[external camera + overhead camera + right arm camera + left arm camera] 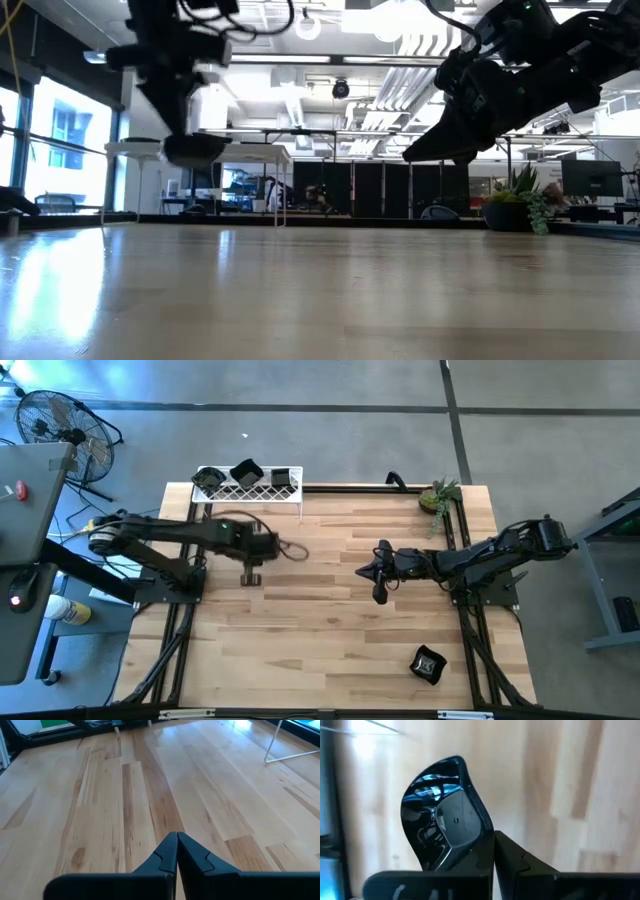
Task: Pick & Place Mini shaped plates
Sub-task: Stack the black leaf-shaped plate on top of the black leaf-shaped plate on the shelf
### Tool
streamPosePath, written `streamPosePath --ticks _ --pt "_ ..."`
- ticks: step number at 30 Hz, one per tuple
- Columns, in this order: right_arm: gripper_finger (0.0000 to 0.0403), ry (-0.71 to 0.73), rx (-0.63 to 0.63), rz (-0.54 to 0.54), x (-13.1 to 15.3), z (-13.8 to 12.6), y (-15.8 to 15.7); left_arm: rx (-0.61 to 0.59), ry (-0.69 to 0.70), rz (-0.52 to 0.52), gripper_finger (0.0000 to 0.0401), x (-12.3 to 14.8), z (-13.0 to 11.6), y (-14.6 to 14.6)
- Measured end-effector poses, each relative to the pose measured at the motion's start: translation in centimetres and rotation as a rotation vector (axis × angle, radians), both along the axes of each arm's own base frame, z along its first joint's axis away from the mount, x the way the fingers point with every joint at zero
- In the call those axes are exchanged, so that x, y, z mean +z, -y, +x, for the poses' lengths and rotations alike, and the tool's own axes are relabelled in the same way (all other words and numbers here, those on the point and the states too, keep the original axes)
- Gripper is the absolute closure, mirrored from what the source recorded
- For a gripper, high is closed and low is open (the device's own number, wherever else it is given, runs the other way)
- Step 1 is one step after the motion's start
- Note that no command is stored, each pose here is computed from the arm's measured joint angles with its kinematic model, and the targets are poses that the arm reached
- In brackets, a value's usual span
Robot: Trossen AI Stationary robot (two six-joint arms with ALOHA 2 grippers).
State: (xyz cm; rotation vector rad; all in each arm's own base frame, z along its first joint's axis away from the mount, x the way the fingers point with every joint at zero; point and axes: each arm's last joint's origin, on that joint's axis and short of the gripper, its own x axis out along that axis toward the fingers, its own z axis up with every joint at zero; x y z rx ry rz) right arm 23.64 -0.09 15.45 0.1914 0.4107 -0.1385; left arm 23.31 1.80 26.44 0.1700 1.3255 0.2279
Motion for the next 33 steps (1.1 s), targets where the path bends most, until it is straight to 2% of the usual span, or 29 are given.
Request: streamPosePath --ticks 5,10,12,14,21,33 --pt "0.0400 0.003 0.000 0.001 0.0 0.0 0.0 0.107 0.127 0.067 0.0401 4.5 -1.5 -1.8" --pt "0.0397 0.008 0.000 0.002 0.1 0.0 0.0 0.230 0.140 0.201 0.0401 9.2 -3.7 -3.9" --pt "0.0400 0.009 -0.001 0.005 0.1 0.0 0.0 0.278 0.098 0.226 0.0401 10.5 -4.8 -4.9" --pt "0.0401 0.009 -0.001 0.005 0.1 0.0 0.0 0.323 0.122 0.259 0.0401 11.9 -5.5 -5.9" --pt "0.0397 0.008 0.005 0.007 0.1 0.0 -0.2 0.427 -0.014 0.261 0.0401 11.4 -8.0 -9.5" --pt "0.0398 0.008 0.013 0.002 0.1 0.0 -0.3 0.477 -0.067 0.236 0.0401 8.8 -10.5 -14.4"
